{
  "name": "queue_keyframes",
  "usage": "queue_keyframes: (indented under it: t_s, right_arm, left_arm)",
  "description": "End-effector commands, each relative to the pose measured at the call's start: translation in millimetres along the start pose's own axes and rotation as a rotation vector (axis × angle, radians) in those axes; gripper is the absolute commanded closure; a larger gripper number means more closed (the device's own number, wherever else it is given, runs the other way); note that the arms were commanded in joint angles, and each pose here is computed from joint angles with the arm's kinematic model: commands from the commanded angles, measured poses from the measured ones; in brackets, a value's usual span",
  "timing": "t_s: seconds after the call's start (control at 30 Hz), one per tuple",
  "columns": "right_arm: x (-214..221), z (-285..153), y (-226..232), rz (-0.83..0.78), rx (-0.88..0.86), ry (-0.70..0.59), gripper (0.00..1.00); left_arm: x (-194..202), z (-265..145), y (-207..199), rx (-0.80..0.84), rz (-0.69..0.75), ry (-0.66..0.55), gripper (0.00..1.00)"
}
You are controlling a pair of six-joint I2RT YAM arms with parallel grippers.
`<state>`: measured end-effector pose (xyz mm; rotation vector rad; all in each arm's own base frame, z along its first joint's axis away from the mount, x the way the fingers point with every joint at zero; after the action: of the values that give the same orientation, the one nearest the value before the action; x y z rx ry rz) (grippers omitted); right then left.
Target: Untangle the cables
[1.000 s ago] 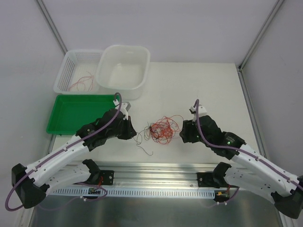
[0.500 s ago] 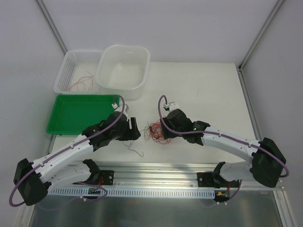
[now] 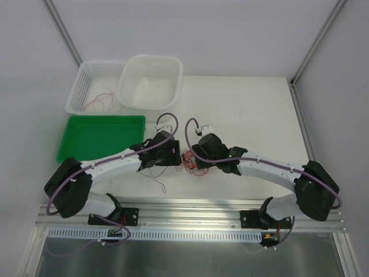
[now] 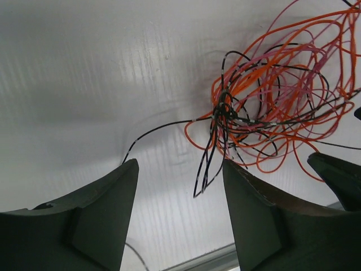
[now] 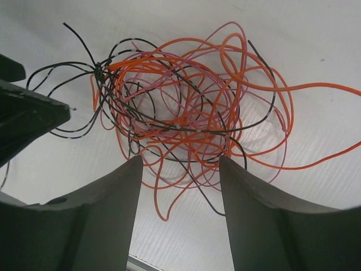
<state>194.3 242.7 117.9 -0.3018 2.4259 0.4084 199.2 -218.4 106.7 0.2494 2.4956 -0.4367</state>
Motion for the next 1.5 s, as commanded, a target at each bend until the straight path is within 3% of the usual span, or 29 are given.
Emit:
queue_keyframes:
  t_s: [0.0,0.17,0.3,0.33,0.37,0.43,0.47,0.57,0.83,1.07,1.47]
  right_arm:
    - [-12.7,5.0,6.1,0.010,-0.008,-0.057,0.40]
    - [-0.2,22.0,2.9,0.034,-0.002,-0.032,0.41]
    - [8.8,33.3,-1.3,0.051,0.014,-0.014,0.44]
    - [11.1,34.9,-2.8,0.051,0.019,-0.011,0.46]
    - [13.1,37.3,-3.6,0.056,0.021,-0.008,0.52]
    - [17.8,37.7,-9.6,0.062,0.037,0.000,0.65]
    - [18.7,36.5,-15.0,0.066,0.057,0.002,0.79]
    - [18.1,19.3,-35.1,0.069,0.126,-0.026,0.99]
    - [-13.4,-79.3,-108.0,0.146,0.311,-0.212,0.99]
    - [-29.3,-160.5,-142.6,0.263,0.351,-0.391,0.99]
    - [-52.4,-266.5,-163.2,0.338,0.487,-0.636,0.99]
  left_arm:
    - [-20.5,15.6,-20.1,0.060,-0.018,-0.063,0.39]
    - [-13.7,44.0,-26.0,0.079,-0.052,-0.030,0.50]
    - [-10.6,53.1,-27.3,0.099,-0.091,-0.049,0.78]
    - [-12.7,53.7,-28.4,0.108,-0.097,-0.068,0.94]
    - [-14.0,51.6,-27.4,0.103,-0.103,-0.085,1.00]
    - [-12.4,47.7,-21.2,0.082,-0.111,-0.104,1.00]
    - [-18.9,38.1,-21.4,0.089,-0.113,-0.143,1.00]
    - [-25.6,19.0,-7.8,0.061,-0.118,-0.214,1.00]
    - [-40.3,-23.6,38.1,-0.039,-0.229,-0.315,1.00]
    - [-43.2,-52.9,54.9,-0.099,-0.259,-0.365,1.00]
    - [-29.7,-49.0,52.6,-0.082,-0.233,-0.272,1.00]
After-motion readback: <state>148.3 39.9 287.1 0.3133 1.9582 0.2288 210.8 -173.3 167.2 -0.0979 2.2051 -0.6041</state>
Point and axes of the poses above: each gripper's point midway between its finger pads, its own z axis out along the fingers, its own y axis along the line the jaws close on, x = y × z, the point moved 5 cm from there along -z, back along the fingers, and after that the axes turned 10 degrees about z, right-handed, at the moved point
